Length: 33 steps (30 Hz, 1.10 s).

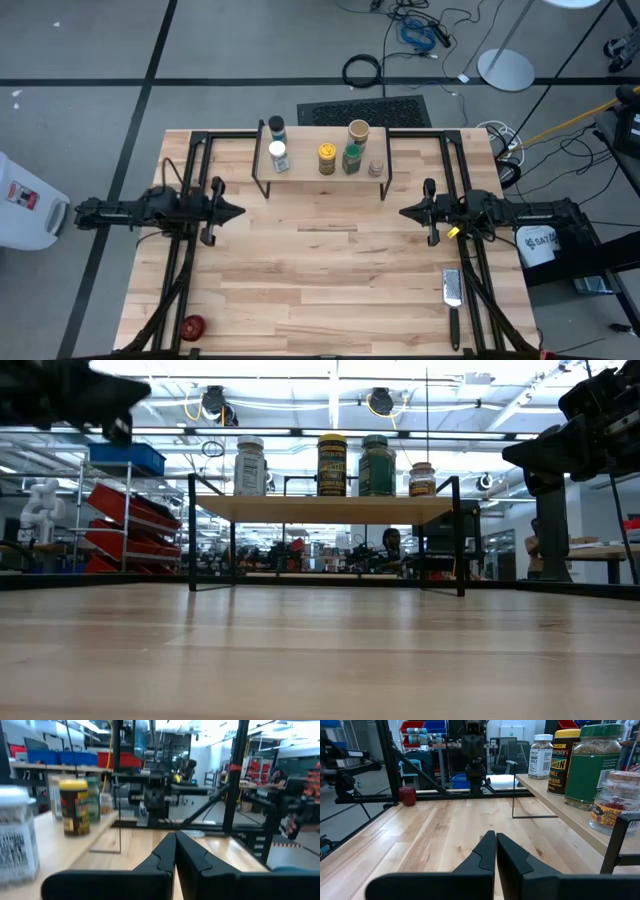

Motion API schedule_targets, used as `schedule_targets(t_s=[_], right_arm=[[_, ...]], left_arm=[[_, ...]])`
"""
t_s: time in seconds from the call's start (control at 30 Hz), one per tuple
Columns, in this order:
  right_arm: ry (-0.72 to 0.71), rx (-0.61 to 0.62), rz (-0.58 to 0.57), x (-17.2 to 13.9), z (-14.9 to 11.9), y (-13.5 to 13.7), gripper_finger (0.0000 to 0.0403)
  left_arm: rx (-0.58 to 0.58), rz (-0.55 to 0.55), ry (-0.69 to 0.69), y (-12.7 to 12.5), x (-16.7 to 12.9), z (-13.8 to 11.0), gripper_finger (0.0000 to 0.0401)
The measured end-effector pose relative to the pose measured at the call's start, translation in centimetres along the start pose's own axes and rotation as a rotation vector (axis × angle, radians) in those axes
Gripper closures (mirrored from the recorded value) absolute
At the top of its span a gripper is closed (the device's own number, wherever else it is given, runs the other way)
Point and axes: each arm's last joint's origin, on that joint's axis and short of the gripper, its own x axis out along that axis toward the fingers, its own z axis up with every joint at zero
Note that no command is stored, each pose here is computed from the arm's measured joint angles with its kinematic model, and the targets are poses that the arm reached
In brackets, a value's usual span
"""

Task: Shelf spices
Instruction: Remove the white seasoning bottle from the shelf

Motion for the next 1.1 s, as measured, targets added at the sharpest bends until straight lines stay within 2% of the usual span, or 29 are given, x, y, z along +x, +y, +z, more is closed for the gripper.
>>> schedule_targets(t_s=[0.23, 0.33, 0.5, 0.7, 0.8, 0.9, 1.1], right_arm=[[-0.002, 0.000, 0.000, 0.0, 0.0, 0.0, 0.0403], [-0.007, 0.000, 0.000, 0.0, 0.1, 0.0, 0.0403], [-0.006, 0.000, 0.000, 0.0, 0.1, 0.0, 0.0403], [-0.006, 0.000, 0.000, 0.0, 0.1, 0.0, 0.0403], [-0.006, 0.010, 0.000, 0.0, 0.0, 0.0, 0.0403], [-0.005, 0.106, 0.001, 0.0, 0.0, 0.0, 0.0403], [-0.004, 0.213, 0.009, 0.0, 0.0, 0.0, 0.0403]], left_arm=[[0.035, 0.042, 0.107, 0.0, 0.6, 3.6, 0.0386], [0.060, 0.042, 0.102, -0.1, 1.4, 5.9, 0.0386], [0.143, 0.039, 0.093, -0.4, 2.8, 11.1, 0.0386], [0.209, 0.060, 0.215, -0.6, 5.0, 17.8, 0.0386], [0.217, 0.065, 0.267, -0.6, 6.2, 20.2, 0.0386], [0.220, 0.084, 0.311, -0.6, 7.4, 20.9, 0.0386], [0.153, 0.092, 0.440, -0.4, 9.7, 17.9, 0.0386]])
